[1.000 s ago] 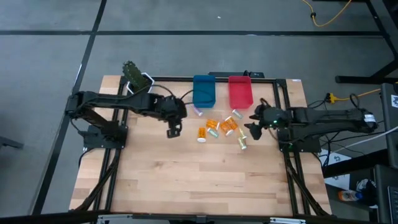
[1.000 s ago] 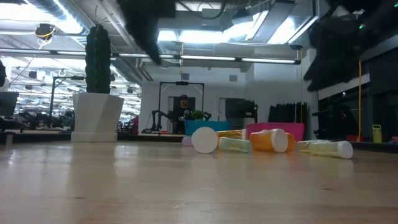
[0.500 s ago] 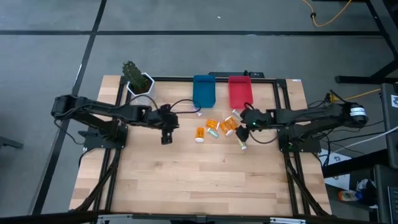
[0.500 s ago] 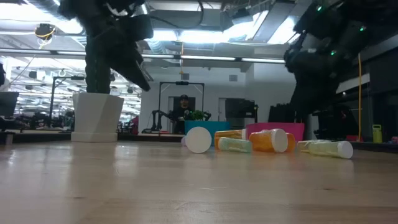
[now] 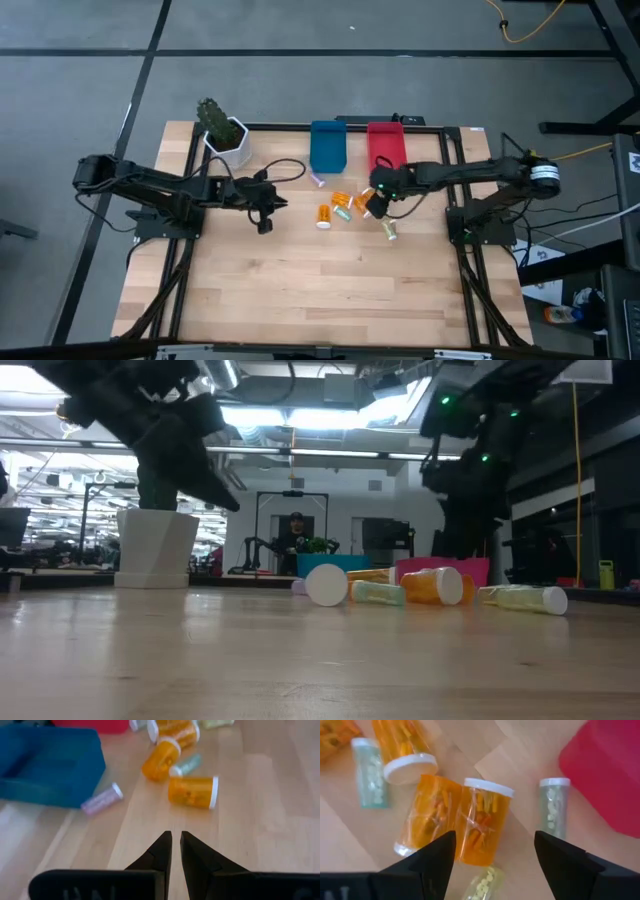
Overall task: Pick and place medicine bottles into bin by pill shape (circle, oval)
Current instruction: Put the large orange pill bottle into the red bin
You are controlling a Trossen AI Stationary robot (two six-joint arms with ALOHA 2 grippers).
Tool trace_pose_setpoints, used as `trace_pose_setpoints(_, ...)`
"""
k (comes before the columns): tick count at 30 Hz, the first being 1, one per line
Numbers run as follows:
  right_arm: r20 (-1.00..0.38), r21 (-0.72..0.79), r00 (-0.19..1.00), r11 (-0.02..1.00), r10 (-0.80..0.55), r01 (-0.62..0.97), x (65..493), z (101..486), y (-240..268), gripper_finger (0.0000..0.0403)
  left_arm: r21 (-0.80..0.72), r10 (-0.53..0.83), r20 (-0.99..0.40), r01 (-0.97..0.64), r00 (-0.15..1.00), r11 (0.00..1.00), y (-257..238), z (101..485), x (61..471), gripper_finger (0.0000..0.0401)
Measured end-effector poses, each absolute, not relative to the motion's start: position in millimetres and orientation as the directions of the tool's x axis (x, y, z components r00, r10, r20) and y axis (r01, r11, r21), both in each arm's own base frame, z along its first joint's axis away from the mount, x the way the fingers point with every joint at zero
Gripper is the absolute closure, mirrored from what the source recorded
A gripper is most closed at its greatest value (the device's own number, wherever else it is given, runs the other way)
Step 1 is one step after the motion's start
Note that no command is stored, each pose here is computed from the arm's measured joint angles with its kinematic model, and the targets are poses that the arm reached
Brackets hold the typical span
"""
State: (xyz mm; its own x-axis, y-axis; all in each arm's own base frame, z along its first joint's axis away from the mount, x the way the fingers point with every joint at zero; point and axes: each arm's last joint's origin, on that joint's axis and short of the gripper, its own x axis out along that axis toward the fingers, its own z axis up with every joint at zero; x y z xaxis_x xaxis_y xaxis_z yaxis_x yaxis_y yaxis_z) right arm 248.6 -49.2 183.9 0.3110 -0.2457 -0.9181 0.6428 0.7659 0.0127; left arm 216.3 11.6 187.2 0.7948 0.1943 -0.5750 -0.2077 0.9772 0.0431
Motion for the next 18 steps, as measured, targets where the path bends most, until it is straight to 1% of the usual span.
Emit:
trace_pose_setpoints(6,-0.943,-0.026,0.244,0.783,-0.225,0.622,266.5,172.8,-53.9,0.0132,0.025,0.201,-0.6,-0.233,0.774,0.972,13.0,172.0,202.1,0.0366)
trace_pose_setpoints(12,-0.959,-0.037,0.198,0.779,-0.204,0.626,270.6,160.7,-57.0,0.0132,-0.007,0.202,-0.57,-0.251,0.796,0.968,12.9,170.5,197.8,0.0366)
trace_pose_setpoints(15,-0.963,-0.044,0.181,0.777,-0.201,0.628,271.1,156.8,-57.7,0.0132,-0.011,0.202,-0.558,-0.25,0.805,0.968,12.6,171.6,198.5,0.0366)
trace_pose_setpoints(18,-0.961,-0.037,0.191,0.778,-0.2,0.628,273.1,155.2,-57.9,0.0132,-0.014,0.201,-0.557,-0.251,0.806,0.968,12.6,171.7,198.6,0.0366)
